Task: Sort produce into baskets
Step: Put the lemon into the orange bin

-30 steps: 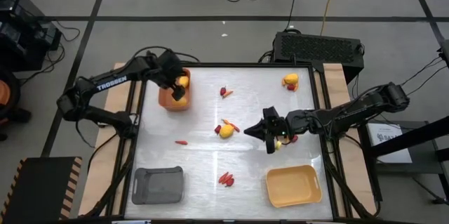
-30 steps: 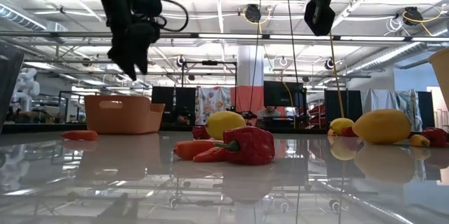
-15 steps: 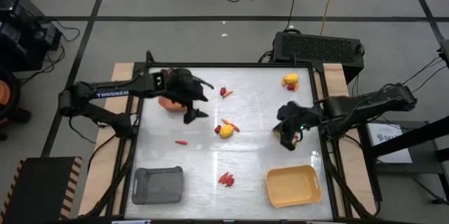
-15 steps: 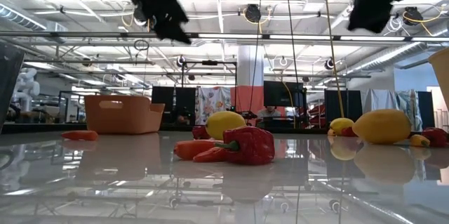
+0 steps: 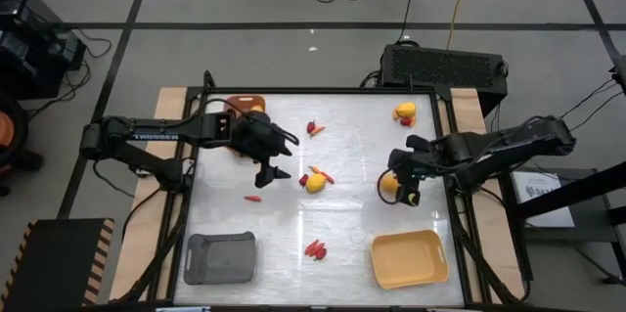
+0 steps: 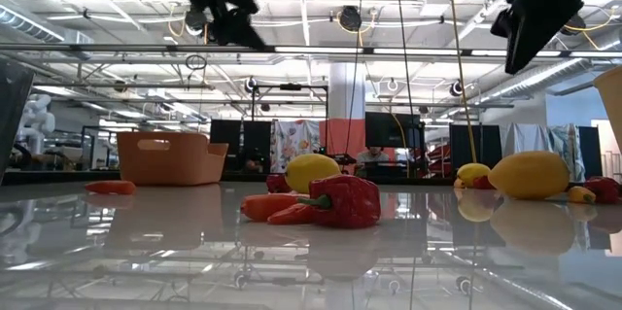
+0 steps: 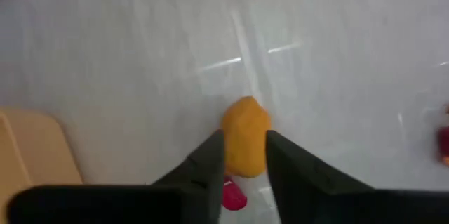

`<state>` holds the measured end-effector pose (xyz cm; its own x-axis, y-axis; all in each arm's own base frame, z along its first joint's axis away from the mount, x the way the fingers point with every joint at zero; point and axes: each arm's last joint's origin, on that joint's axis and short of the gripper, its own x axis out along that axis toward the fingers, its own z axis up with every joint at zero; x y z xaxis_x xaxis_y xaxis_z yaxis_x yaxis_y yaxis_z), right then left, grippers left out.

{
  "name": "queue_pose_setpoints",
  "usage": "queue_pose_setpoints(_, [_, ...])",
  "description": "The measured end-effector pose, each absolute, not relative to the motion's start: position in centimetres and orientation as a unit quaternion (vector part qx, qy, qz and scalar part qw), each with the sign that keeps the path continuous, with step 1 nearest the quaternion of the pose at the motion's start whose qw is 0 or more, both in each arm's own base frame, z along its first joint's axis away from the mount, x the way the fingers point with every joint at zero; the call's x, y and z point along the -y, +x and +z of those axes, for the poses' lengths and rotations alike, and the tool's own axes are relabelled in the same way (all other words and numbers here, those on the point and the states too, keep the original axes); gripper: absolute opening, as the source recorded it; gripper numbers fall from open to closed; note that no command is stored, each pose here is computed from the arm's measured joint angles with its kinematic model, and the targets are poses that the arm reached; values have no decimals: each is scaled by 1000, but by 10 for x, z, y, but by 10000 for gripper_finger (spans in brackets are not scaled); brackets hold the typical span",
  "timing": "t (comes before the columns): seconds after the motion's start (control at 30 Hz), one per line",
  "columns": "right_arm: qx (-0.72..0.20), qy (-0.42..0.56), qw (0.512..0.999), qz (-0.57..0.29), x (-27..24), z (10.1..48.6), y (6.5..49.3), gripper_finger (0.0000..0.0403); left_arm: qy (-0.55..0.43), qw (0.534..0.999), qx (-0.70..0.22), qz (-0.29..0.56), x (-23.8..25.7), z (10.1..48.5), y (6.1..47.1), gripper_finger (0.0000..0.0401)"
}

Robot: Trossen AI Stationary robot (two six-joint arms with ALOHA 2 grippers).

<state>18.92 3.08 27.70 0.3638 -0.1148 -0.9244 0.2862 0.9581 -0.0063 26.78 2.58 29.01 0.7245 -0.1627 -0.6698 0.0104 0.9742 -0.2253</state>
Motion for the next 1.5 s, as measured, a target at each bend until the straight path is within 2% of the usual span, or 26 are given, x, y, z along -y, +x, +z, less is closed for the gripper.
queue_pose_setpoints(0.33, [-635,91,756,-131,-29,245,213,276,-137,886,-443,-27,-24,280,256,352])
queue_pose_setpoints(0.57, [-674,77,721,-141,-16,224,228,336,-147,851,-504,-21,-22,275,239,352])
queue_pose_setpoints(0.73, [-697,66,701,-140,-7,211,236,353,-157,853,-497,-8,-18,287,204,352])
queue_pose_setpoints(1.03, [-706,94,691,-123,7,191,239,354,-196,899,-379,103,-17,298,143,352])
queue_pose_setpoints(1.2, [-722,108,671,-131,10,174,228,354,-231,899,-353,115,-15,290,131,352])
queue_pose_setpoints(1.5, [-704,115,688,-134,9,148,220,354,-241,898,-343,132,-16,286,133,352])
